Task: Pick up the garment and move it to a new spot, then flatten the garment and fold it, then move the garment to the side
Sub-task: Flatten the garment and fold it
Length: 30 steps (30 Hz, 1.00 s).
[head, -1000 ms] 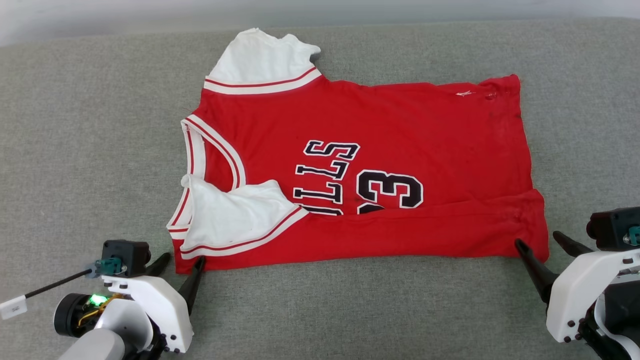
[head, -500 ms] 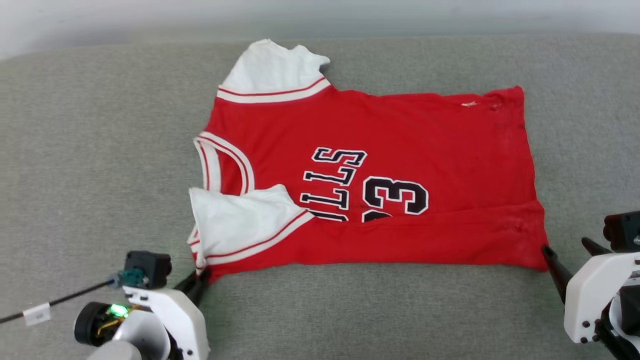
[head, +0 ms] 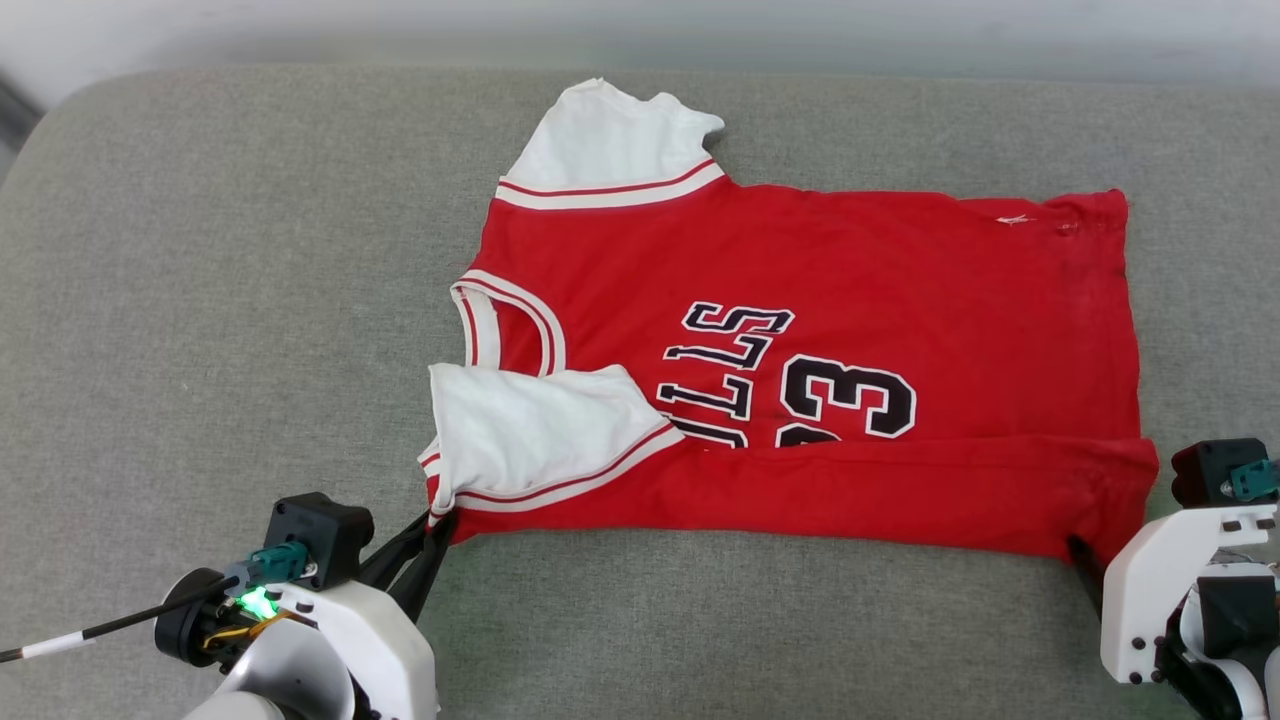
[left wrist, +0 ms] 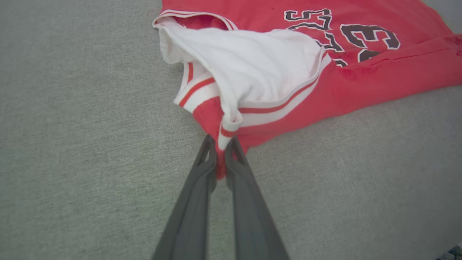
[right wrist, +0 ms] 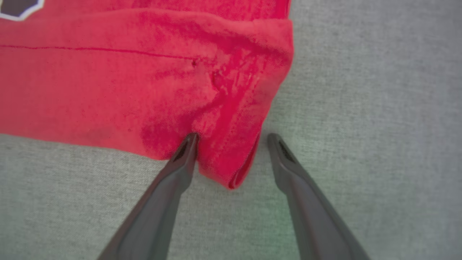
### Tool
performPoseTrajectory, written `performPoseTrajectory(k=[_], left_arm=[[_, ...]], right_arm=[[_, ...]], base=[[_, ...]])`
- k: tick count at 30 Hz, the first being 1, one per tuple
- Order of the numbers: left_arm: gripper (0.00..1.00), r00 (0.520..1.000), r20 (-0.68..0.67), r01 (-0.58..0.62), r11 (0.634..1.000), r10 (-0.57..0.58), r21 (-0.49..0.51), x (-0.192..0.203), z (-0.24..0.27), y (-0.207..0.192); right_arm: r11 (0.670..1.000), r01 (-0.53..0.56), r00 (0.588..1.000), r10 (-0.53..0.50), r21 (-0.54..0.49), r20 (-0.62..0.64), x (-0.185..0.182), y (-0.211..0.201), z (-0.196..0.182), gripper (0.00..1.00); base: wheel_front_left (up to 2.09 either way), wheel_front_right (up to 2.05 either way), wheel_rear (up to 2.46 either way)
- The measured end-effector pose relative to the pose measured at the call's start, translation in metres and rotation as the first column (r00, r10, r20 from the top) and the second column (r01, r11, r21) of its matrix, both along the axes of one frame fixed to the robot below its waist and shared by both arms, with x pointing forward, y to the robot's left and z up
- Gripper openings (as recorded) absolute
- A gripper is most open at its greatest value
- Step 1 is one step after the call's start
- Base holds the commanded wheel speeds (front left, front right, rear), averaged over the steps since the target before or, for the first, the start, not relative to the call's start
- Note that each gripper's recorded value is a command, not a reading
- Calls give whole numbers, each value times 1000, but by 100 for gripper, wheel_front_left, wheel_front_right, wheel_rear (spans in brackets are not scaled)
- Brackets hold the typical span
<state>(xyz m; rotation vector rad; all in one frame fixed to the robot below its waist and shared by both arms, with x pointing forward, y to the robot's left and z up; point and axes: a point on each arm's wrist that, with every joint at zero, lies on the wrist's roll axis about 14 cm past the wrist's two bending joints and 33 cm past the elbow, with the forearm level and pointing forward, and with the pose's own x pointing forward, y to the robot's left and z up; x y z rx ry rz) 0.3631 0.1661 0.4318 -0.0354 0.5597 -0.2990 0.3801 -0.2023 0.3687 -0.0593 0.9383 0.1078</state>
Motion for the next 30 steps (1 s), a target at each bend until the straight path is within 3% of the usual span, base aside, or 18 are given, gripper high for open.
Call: performPoseTrajectory(k=[3,4,6,7,12,20,23,30], left_arm=[[0,1000,-18,6,1000,-6,14,-3,-4,2],[0,1000,-23,8,1000,-8,23,-4,-5,3],[0,999,-46,22,998,-20,56,-8,-11,7],[0,999,-49,23,998,-20,61,-9,-12,8],[0,998,-56,37,996,-33,82,-12,-14,9],[0,987,-133,106,987,-90,124,-50,-24,8],[0,976,-186,137,984,-115,110,-71,-31,2],[0,960,-241,170,981,-143,98,-92,-41,-3]], right_arm=[[1000,-8,1000,9,4,-20,1,2,-7,100],[1000,-12,1000,12,1,-27,2,2,-9,60],[1000,-16,999,16,-5,-33,3,0,-10,4],[1000,-16,999,16,-5,-33,3,0,-10,0],[1000,-14,1000,14,-8,-12,4,-5,-2,0],[995,-26,999,24,-92,-25,-30,-39,35,0],[994,-13,997,4,-111,-82,-55,-51,36,0],[995,16,990,-30,-100,-138,-77,-56,28,0]], base=[[0,0,0],[0,0,0],[0,0,0],[0,0,0],[0,0,0],[0,0,0],[0,0,0],[0,0,0]])
